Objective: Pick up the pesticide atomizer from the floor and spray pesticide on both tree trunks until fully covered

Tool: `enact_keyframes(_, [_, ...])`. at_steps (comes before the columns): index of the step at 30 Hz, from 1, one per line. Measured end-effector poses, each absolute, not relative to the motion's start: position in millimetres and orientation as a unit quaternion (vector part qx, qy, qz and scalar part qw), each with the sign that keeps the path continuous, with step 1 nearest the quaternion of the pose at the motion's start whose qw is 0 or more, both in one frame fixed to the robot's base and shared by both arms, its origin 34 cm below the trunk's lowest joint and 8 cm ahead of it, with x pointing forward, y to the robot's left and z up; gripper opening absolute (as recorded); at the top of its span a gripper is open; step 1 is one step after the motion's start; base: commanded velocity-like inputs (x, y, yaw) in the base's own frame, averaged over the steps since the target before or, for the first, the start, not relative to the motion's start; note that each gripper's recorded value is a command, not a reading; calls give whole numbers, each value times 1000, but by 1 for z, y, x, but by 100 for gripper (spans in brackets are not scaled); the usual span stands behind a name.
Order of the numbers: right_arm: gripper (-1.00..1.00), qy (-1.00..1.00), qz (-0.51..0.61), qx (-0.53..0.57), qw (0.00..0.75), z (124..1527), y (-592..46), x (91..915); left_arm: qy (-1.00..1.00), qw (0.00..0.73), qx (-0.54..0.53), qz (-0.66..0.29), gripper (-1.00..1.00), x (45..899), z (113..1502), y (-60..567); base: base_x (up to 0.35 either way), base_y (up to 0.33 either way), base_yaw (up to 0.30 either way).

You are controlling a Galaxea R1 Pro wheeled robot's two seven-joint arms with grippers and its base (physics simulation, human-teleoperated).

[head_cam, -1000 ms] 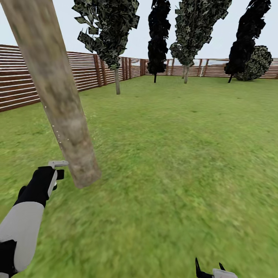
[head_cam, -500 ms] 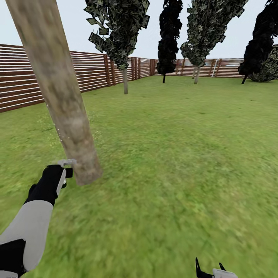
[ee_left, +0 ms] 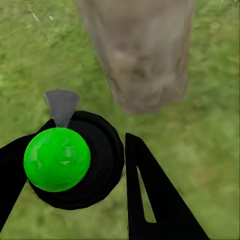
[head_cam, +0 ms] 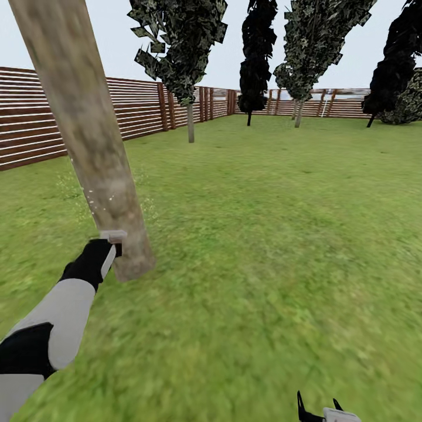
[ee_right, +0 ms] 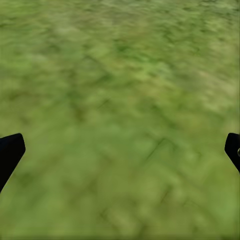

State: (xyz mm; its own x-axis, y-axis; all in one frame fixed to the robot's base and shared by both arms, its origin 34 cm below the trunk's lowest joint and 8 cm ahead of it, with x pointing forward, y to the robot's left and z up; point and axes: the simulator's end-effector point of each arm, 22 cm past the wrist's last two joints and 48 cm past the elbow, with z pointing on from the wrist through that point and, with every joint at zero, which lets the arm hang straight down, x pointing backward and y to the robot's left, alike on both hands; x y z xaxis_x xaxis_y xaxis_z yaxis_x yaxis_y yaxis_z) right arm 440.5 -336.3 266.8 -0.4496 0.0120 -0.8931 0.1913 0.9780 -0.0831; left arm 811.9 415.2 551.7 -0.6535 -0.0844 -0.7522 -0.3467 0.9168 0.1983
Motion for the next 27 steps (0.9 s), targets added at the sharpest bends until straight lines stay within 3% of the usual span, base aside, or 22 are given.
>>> enact_keyframes(7, [100, 847, -87, 60, 521, 267, -337, 441, 863, 450, -141, 179, -100, 826, 664, 432, 157, 0, 0])
enact_keyframes(12, [100, 847, -87, 60, 521, 267, -337, 440, 890, 396, -139, 179, -100, 791, 596, 432, 1, 0, 0])
enact_keyframes(18, [100, 847, -88, 60, 521, 267, -339, 440, 890, 410, -123, 160, -100, 790, 577, 416, 0, 0, 0])
enact_keyframes(27, [100, 847, -88, 59, 521, 267, -339, 440, 871, 454, -134, 132, -100, 836, 719, 409, 61, 0, 0])
